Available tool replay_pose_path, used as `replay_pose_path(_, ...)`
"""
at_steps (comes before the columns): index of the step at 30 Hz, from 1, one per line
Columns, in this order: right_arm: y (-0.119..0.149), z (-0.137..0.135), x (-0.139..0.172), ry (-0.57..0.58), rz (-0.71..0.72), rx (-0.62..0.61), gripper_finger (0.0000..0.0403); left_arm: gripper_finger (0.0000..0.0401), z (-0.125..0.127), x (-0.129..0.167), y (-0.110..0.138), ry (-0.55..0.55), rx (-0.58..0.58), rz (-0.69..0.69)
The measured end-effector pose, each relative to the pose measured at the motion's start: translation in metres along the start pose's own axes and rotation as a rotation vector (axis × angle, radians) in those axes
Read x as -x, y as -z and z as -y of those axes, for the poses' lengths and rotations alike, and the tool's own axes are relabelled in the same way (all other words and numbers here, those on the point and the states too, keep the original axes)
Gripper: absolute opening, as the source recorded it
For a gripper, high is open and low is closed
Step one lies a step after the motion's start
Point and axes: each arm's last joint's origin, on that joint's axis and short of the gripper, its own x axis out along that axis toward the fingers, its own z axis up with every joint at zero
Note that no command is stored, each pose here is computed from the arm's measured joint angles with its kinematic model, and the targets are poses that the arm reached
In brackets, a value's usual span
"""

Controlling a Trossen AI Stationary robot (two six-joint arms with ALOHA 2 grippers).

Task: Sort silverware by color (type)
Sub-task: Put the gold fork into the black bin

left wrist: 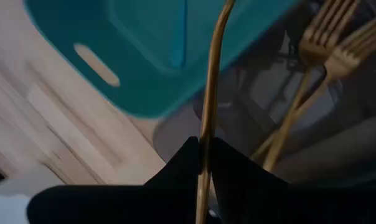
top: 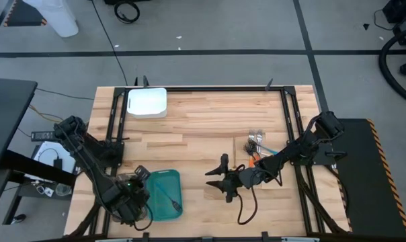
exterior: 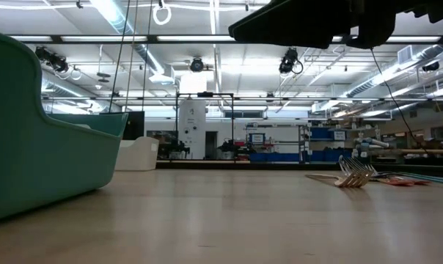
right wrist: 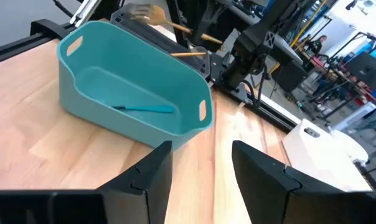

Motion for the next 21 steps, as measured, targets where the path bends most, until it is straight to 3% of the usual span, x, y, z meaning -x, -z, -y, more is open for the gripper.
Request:
replay_pose_path(13,0.011,0.008,-0.006,-0.012,-0.066,-0.092,0.0176,0.0037,0.015,-0.009,0.008,0.178,-0.060,-0.259)
replay_pose_path(21,0.012,0.008,-0.007,-0.047,-0.061,-0.110,0.0176,0.0037,0.023,-0.006,0.013,0.207,-0.109,-0.285)
